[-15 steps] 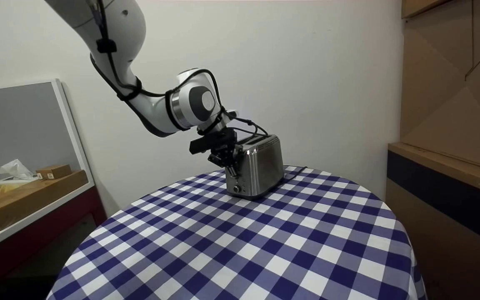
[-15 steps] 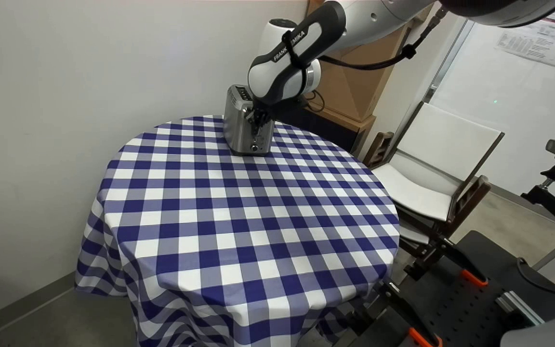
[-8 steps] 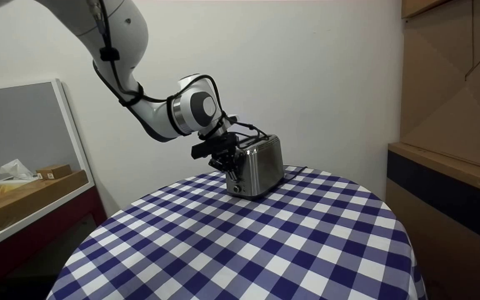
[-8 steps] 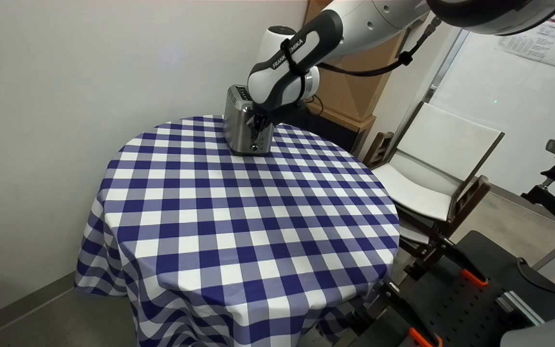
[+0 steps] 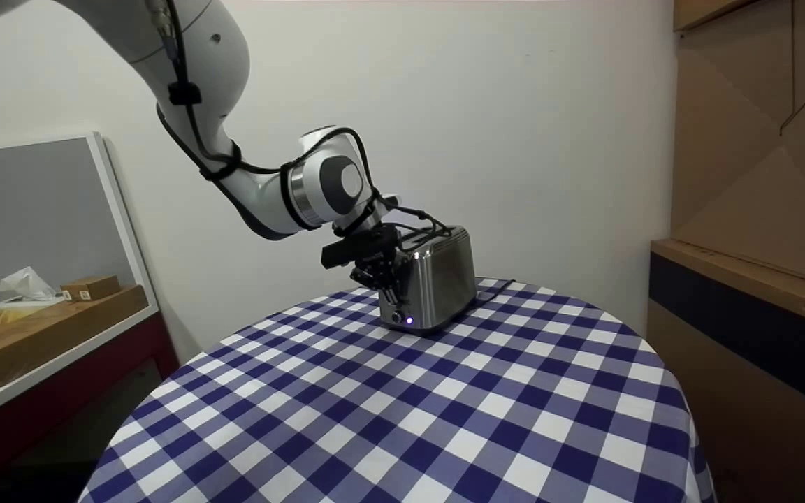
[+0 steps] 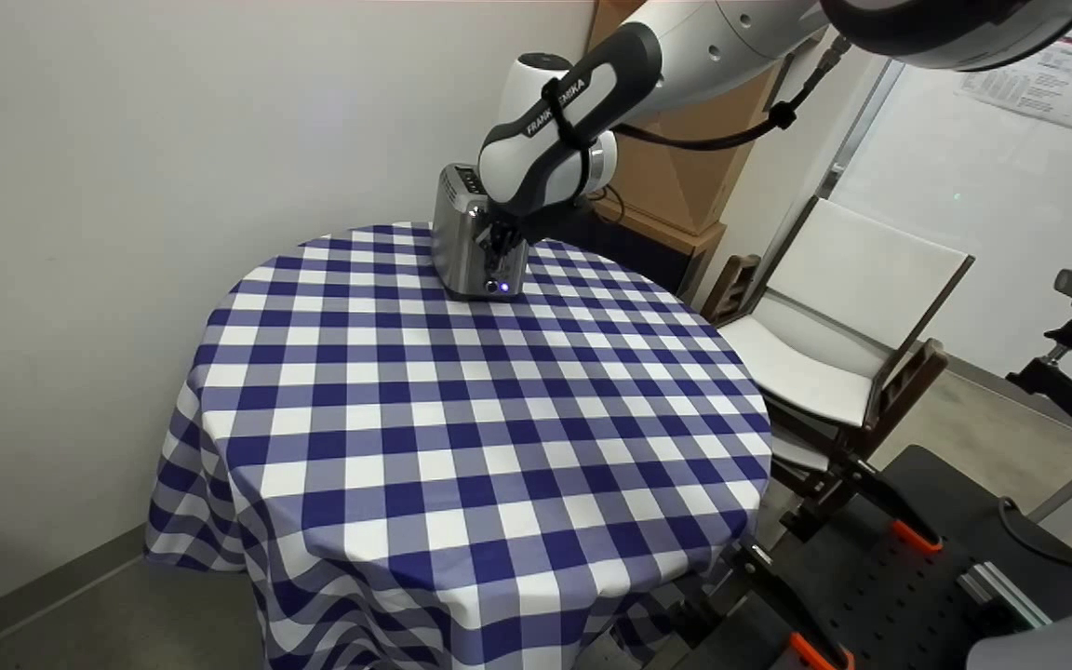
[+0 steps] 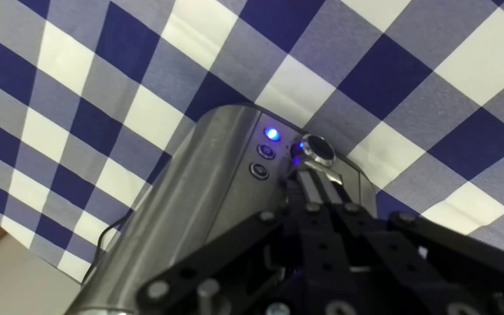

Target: Turn on and off the toaster

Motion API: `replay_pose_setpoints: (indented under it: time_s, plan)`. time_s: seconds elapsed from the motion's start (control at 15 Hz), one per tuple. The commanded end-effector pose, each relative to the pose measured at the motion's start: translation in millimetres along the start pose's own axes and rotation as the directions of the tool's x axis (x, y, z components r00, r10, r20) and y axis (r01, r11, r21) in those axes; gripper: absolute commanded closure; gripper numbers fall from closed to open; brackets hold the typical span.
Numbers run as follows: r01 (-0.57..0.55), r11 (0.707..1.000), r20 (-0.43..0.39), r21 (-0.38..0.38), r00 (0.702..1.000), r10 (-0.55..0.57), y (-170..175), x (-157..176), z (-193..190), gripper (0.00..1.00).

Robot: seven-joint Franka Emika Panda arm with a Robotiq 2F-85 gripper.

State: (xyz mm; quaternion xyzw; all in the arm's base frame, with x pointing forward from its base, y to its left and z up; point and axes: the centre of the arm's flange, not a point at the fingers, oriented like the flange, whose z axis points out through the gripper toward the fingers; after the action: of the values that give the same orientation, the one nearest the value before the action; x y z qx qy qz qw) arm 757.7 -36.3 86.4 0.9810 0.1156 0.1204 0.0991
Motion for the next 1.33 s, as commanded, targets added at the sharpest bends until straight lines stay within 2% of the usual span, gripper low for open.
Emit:
replay_pose_setpoints:
  time_s: [0.0, 0.33, 0.6, 0.93, 1.07, 1.27]
  plan:
    - [0.024, 1.000, 0.023, -0.002, 0.999, -0.024, -3.1, -15.8, 43.3, 1.00]
    - [0.004, 1.000, 0.008, 0.023, 1.000, -0.004, 7.0, -7.3, 2.7, 1.00]
    - [-0.048, 0.997, 0.059, 0.058, 0.997, 0.045, 20.4, -10.9, -21.4, 1.00]
    - [-0.147, 0.980, 0.161, 0.135, 0.979, 0.124, 39.6, -13.3, -65.7, 1.00]
    - [-0.169, 0.974, 0.166, 0.150, 0.976, 0.143, 45.8, -13.1, -84.1, 1.00]
    - [-0.173, 0.976, 0.170, 0.131, 0.974, 0.149, 52.1, -23.1, -98.9, 1.00]
